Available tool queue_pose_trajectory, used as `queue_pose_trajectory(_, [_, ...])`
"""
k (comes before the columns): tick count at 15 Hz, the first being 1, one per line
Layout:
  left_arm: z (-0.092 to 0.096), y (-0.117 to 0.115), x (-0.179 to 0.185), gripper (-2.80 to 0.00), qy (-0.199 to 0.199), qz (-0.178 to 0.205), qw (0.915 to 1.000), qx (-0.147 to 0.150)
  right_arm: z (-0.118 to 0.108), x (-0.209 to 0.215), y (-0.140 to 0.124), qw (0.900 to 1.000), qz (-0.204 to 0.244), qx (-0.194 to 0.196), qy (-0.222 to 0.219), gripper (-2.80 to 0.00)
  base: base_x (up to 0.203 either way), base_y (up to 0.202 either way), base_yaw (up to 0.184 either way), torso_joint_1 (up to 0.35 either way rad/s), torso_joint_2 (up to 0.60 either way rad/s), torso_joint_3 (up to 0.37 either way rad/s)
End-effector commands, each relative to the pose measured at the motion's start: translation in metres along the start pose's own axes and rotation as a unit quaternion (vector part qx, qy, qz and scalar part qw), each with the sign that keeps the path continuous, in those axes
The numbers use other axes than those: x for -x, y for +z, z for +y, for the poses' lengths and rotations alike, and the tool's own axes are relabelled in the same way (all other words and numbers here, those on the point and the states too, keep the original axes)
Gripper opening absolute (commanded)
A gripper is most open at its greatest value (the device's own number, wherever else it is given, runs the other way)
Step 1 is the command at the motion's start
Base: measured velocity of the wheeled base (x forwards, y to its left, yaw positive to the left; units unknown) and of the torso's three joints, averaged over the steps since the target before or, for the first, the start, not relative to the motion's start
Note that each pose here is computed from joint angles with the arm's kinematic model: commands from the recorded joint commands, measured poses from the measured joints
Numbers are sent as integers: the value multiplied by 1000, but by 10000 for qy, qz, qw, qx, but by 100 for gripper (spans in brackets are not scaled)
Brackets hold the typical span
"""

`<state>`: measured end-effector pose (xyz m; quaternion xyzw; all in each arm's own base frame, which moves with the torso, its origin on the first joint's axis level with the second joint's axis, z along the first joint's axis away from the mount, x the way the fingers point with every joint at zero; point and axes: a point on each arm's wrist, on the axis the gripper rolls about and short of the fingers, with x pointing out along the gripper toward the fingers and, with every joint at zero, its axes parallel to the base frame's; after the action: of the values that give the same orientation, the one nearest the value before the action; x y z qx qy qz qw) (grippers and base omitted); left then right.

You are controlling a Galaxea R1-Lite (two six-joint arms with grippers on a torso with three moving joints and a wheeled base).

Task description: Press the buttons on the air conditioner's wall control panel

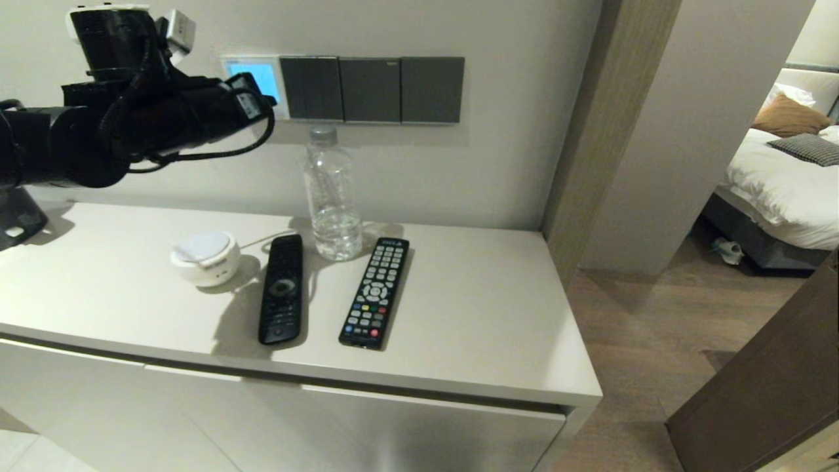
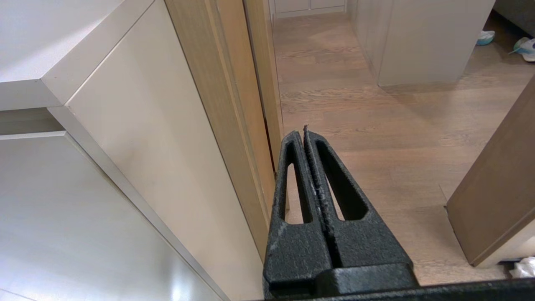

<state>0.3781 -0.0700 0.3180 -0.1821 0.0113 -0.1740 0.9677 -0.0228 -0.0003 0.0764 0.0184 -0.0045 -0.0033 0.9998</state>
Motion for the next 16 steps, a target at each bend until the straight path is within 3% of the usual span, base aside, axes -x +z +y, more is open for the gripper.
queue_pose_trajectory(1, [-8, 15, 18, -280, -53, -192, 9998, -32, 0, 0, 0, 10000, 14, 0, 3, -280, 0, 0, 0, 0, 0, 0])
queue_pose_trajectory(11, [-35, 51, 100, -280, -137, -685, 9975, -139, 0, 0, 0, 10000, 14, 0, 2, -280, 0, 0, 0, 0, 0, 0])
queue_pose_trajectory(16, [-47, 60, 201, -280, 22, -1172, 9925, -334, 0, 0, 0, 10000, 14, 0, 3, -280, 0, 0, 0, 0, 0, 0])
